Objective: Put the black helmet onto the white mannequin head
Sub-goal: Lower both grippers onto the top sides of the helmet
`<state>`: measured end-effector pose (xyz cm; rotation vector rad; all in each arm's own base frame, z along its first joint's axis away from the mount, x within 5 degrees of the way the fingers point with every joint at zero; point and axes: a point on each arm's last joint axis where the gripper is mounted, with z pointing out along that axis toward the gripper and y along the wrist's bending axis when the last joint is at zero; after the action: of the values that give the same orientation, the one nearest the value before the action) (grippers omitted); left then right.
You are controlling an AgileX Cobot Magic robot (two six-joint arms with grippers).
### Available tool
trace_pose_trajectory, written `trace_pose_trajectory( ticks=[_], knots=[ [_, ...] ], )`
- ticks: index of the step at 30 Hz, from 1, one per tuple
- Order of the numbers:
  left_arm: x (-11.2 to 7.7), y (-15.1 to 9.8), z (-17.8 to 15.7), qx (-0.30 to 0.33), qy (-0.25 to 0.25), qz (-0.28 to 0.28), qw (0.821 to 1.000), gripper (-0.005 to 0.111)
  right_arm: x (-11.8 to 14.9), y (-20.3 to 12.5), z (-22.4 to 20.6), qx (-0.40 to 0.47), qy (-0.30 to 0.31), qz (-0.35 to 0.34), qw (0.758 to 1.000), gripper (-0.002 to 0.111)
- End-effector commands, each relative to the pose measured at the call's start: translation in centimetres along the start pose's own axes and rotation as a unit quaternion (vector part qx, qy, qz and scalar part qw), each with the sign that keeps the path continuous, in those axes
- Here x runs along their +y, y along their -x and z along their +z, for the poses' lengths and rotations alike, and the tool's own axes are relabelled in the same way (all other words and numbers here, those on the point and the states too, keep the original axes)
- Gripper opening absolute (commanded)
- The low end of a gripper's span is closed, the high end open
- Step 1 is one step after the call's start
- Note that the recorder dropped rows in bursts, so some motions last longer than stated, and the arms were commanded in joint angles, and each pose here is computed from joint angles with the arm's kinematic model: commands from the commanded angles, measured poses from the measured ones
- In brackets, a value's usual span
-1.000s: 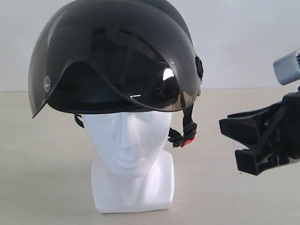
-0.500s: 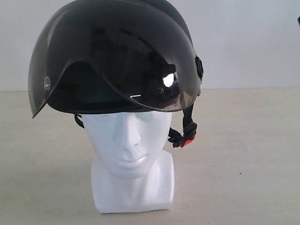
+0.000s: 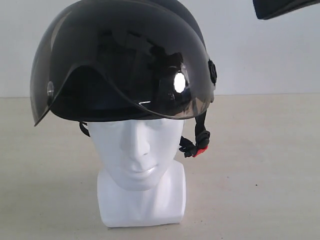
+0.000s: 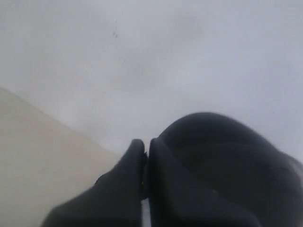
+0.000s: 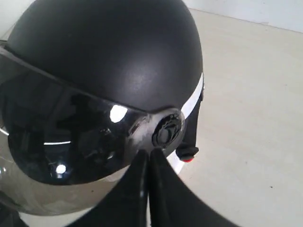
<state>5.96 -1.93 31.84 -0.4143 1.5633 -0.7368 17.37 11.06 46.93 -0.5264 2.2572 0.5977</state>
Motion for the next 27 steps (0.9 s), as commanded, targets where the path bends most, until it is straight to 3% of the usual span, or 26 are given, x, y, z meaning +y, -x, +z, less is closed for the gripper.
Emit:
trace_pose_trajectory(
  ticks=[1, 6, 10, 15, 19, 23, 27],
  knots=[
    [-1.9, 2.3, 3.7, 0.126, 0.048, 0.075, 0.988, 0.004, -0.4, 2.0, -1.3, -0.027, -0.049, -0.016, 0.998, 0.0],
    [-4.9, 6.3, 7.7, 0.161, 0.034, 0.128, 0.978, 0.004, -2.7, 2.0, -0.1, -0.003, -0.122, -0.019, 0.992, 0.0],
    [-6.6, 8.3, 10.2, 0.203, 0.018, 0.162, 0.965, 0.004, -3.9, 1.5, 3.1, 0.043, -0.024, 0.026, 0.998, 0.0],
    [-8.6, 10.6, 12.9, 0.194, -0.021, 0.168, 0.966, 0.004, -6.0, 0.9, 4.3, 0.033, 0.071, 0.084, 0.993, 0.0],
    [-9.5, 10.2, 15.1, 0.256, -0.09, 0.183, 0.945, 0.004, -6.8, 0.6, 5.0, -0.001, 0.147, 0.081, 0.986, 0.0],
    [-8.6, 8.7, 17.0, 0.328, -0.116, 0.194, 0.917, 0.004, -6.2, 1.2, 5.4, -0.035, 0.208, 0.059, 0.976, 0.0],
    [-8.2, 8.6, 17.9, 0.318, -0.127, 0.209, 0.916, 0.004, -4.5, 1.2, 5.4, -0.044, 0.225, -0.011, 0.973, 0.0]
  ],
)
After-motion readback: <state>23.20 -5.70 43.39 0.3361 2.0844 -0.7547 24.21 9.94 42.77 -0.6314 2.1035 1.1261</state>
